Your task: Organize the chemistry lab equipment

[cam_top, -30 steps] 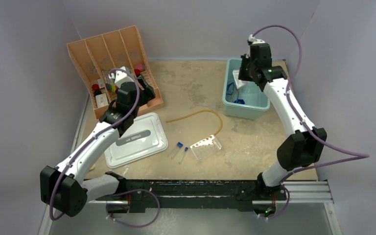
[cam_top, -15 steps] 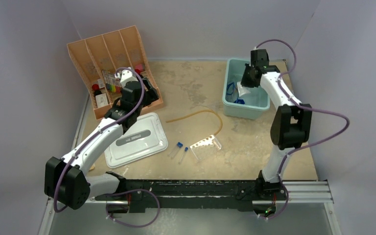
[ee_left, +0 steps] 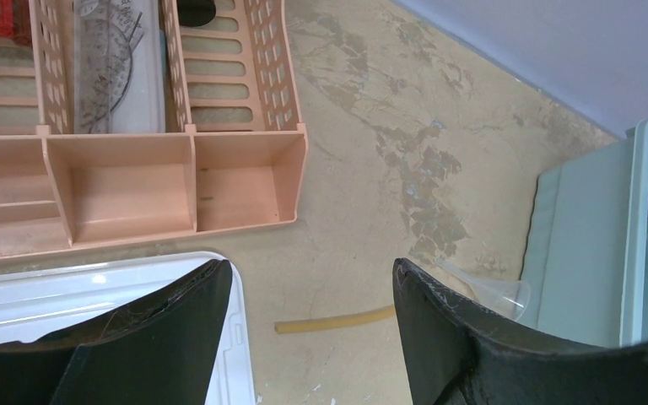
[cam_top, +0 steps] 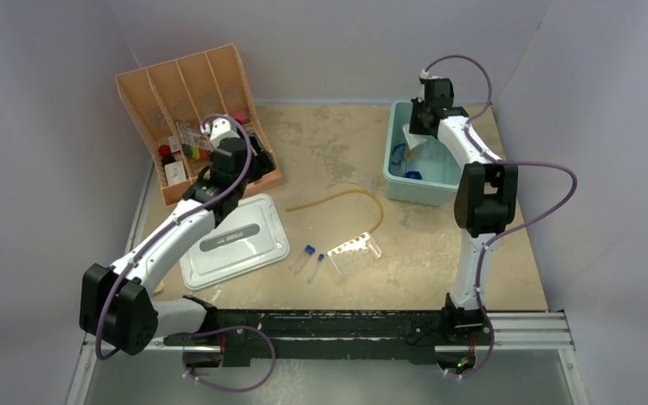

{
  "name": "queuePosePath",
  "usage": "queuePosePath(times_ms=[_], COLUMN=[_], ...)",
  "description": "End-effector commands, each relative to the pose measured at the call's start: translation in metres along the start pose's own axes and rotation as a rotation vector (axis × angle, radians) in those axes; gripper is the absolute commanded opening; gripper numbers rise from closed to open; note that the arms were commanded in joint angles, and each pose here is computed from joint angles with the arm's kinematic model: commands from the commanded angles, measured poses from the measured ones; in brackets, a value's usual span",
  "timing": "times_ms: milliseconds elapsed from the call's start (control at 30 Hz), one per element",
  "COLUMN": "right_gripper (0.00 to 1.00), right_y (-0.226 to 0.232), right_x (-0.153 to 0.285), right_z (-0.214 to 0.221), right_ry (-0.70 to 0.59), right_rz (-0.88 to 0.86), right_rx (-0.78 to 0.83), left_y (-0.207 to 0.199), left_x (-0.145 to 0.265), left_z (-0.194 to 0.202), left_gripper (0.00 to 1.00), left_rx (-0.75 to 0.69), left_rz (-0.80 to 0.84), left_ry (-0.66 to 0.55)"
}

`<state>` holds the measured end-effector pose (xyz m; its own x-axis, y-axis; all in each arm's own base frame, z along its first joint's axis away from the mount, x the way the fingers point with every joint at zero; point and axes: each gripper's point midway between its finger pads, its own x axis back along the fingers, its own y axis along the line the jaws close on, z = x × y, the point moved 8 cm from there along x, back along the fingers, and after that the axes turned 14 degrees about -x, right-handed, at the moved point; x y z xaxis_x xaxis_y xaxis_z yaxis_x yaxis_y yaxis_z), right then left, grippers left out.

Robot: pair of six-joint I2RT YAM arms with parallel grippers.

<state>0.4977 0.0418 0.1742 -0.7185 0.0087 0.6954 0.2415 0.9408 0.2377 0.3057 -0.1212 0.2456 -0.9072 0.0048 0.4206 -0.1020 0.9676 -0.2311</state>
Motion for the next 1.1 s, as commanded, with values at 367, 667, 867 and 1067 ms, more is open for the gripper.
queuePosePath(times_ms=[367, 667, 867, 1067], right_gripper=[0.38, 0.46, 0.5, 0.6], right_y=[0.023, 0.055, 0.103, 0.131], right_x=[0.037, 0.099, 0.115, 0.095], right_z=[-0.058, -0.048, 0.003, 0.059], right_ry=[-0.188, -0.186, -0.099, 0.101], right_rz=[-0.107, -0.184, -0.278, -0.297], right_rx=[0.031, 0.091, 0.328, 0.559], left_y=[-0.011, -0.011, -0.003, 0.004], left_x=[-0.005, -0.005, 0.003, 0.011], left_z=[-0.023, -0.02, -0.021, -0.018], left_gripper=[0.69, 0.7, 0.7, 0.7], left_rx=[0.041, 0.033, 0.047, 0.049], left_rz=[0.033, 0.045, -0.001, -0.021], left_ry=[-0.064, -0.056, -0.076, -0.078])
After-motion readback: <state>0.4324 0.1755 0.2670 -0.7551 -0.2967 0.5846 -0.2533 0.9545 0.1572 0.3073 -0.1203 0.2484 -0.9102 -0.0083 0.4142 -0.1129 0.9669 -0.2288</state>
